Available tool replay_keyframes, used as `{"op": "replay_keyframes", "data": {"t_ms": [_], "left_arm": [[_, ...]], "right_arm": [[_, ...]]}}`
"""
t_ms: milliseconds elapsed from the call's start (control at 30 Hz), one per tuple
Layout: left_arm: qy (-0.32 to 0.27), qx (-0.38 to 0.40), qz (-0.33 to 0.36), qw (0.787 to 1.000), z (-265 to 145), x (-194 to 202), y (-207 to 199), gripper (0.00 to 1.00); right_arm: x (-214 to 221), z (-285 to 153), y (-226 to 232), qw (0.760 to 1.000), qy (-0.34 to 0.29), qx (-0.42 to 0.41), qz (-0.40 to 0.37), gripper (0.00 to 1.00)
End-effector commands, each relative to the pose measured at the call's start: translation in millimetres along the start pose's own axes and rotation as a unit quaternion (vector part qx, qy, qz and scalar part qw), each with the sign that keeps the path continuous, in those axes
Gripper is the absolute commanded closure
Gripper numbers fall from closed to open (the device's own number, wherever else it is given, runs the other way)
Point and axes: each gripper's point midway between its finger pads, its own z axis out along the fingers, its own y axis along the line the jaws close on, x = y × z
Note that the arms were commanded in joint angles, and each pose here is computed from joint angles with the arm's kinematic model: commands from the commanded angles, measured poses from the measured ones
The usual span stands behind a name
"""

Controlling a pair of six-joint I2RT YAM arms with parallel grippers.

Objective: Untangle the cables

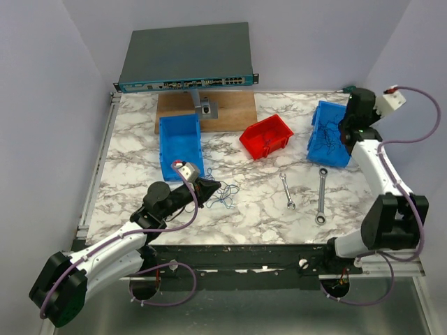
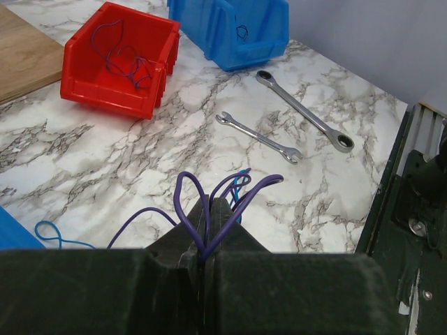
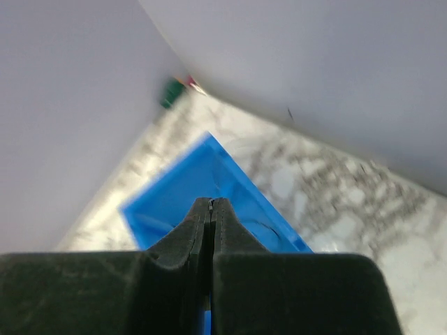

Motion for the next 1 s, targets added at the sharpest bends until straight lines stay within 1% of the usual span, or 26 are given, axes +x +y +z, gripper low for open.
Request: {"op": "replay_keyframes", "data": {"t_ms": [0, 133, 267, 333, 500, 567, 767, 967], "left_arm": [[-0.020, 0.025, 0.012, 0.999, 2, -17, -11, 1.00], [-0.021, 0.024, 0.013, 0.999, 2, -17, -10, 1.00], [-0.019, 0.023, 0.012, 0.999, 3, -16, -10, 1.00], [-0.017, 0.024, 0.011, 1.000, 4, -15, -10, 1.00], [-0.017, 0.022, 0.014, 1.000, 4, -15, -9, 1.00], [-0.016, 0.023, 0.013, 1.000, 4, -15, -10, 1.00], [-0.016, 0.022, 0.014, 1.000, 4, -15, -9, 1.00], [-0.015, 0.024, 0.013, 1.000, 4, -14, -10, 1.00]], "right_arm": [[-122, -59, 37, 0.991, -0.093, -0.083, 0.043, 0.99], [-173, -88, 60, 0.982, -0.112, -0.141, 0.051, 0.99], [-195, -107, 81, 0.974, -0.104, -0.193, 0.065, 0.99], [-198, -113, 90, 0.969, -0.097, -0.215, 0.076, 0.99], [-184, -127, 109, 0.949, -0.067, -0.288, 0.108, 0.99], [-175, -128, 110, 0.945, -0.057, -0.298, 0.120, 0.99], [-151, -116, 92, 0.955, -0.043, -0.262, 0.129, 0.99], [-119, -104, 58, 0.967, -0.046, -0.213, 0.133, 0.99]]}}
